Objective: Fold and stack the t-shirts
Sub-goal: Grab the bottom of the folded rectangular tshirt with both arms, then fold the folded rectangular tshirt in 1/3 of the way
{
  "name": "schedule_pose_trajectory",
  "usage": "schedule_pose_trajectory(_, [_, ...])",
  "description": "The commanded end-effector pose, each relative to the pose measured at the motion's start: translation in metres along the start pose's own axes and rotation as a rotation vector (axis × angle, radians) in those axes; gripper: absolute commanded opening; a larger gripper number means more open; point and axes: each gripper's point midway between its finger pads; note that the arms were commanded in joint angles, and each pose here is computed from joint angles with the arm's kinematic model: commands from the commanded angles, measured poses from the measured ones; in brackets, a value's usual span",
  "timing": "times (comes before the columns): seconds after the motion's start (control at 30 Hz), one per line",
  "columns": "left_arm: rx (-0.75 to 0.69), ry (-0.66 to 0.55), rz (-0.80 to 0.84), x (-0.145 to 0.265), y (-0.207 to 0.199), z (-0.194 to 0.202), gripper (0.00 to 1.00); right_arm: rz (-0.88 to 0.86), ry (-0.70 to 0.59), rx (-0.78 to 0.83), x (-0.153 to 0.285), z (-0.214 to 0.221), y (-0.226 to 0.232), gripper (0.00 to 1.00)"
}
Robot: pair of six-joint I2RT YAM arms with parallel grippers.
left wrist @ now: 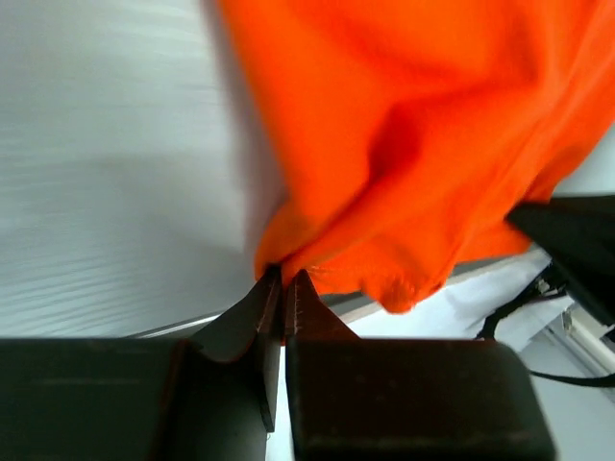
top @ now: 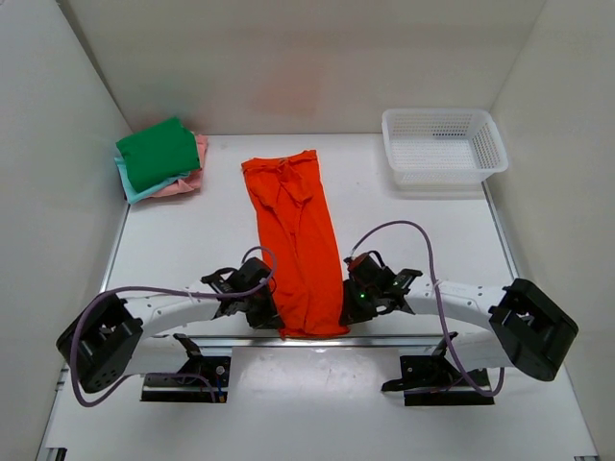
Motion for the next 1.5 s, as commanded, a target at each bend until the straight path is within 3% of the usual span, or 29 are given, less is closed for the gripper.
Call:
schedule_pose_trajectory(0.0, [-0.009,-0.013,-0.075,0.006,0.027,0.001,0.13,-0.018,0.041,-0.008,0.0,0.01,0.008,0.0])
schedule_pose_trajectory(0.17, [0.011,0.033,-0.036,0.015,0.029,0.021,0.09,-0.011,0.054,0.049,0.003,0.008,0.014,0.0])
schedule_pose_trajectory(0.33, [0.039,0.016,0.054,0.029,0.014,0.016,0.09,-0.061,0.066,0.074,0.015,-0.005,0.032,0.0])
schedule_pose_trajectory(0.67, [-0.024,-0.048,0.085,0.053,-0.005,-0.068,0.13,-0.091,0.072,0.084,0.032,-0.06,0.056,0.0])
schedule_pose_trajectory(0.97, [-0.03,-0.083,0.074,0.053,-0.003,-0.155,0.14,-0.077,0.013,0.067,0.03,-0.146,0.059,0.0])
schedule_pose_trajectory(1.47, [0.007,-0.09,0.045,0.035,0.01,-0.24,0.17,-0.087,-0.039,0.073,0.007,-0.259,0.07,0.0])
Point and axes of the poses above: each gripper's point midway between its finger pads, its own x axis back along the fingers, its own y axis along the line the jaws close on, z = x × y, and after that the axes turned 14 degrees about -x, right-handed
